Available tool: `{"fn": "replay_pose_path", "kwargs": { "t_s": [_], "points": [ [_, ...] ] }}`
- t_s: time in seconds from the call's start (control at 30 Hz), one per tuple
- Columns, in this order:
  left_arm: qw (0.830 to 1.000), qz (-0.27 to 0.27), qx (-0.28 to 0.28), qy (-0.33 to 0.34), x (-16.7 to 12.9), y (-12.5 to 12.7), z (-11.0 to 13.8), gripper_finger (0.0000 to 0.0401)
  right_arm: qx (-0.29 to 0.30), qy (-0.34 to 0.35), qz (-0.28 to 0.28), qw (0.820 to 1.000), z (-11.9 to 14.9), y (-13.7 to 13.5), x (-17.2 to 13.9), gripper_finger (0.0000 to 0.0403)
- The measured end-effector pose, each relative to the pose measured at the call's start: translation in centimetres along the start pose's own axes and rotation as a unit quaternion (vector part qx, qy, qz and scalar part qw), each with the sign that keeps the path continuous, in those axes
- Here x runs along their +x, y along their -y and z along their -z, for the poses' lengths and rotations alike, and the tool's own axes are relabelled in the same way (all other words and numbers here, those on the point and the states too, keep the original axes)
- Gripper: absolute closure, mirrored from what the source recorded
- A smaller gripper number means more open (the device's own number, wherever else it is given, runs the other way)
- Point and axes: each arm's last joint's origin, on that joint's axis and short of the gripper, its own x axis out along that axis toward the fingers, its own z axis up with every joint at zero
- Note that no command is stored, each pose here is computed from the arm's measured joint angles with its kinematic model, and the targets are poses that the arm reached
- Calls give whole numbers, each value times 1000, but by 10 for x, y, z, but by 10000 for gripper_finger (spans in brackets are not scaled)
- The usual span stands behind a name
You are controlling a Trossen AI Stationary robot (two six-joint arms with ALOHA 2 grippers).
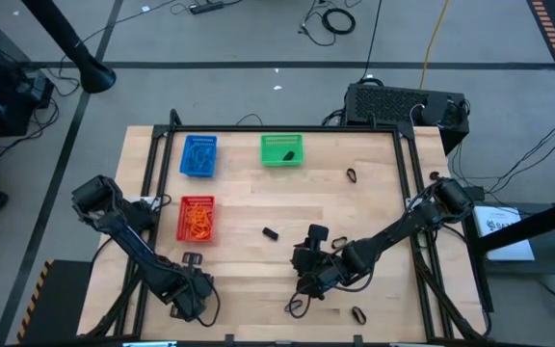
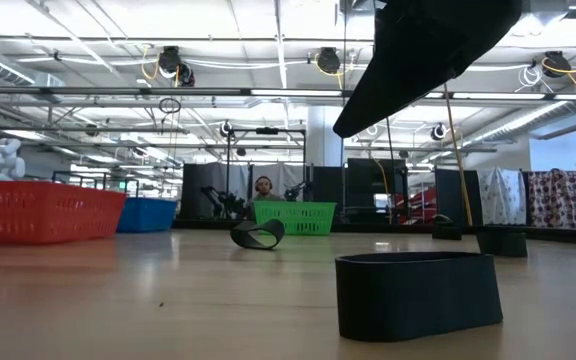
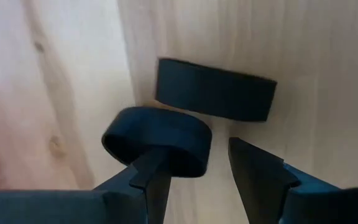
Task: Sort rubber bands into baskets
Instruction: Put the black rubber band into the green bin
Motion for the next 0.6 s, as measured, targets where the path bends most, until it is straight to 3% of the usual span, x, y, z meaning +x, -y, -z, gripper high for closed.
{"fn": "replay_pose_path", "kwargs": {
  "t_s": [0.2, 0.43, 0.6],
  "points": [
    [1000, -1, 27, -5, 2, 0, 0, 263, 0, 0, 0, 1000, 0, 0, 0, 211],
    [998, -11, 62, 0, 0, -1, -1, 388, -2, 1, 2, 1000, 0, 0, 0, 211],
    [998, -30, 54, -14, -18, -9, -8, 390, -2, 1, 2, 1000, 0, 0, 0, 211]
  ]
}}
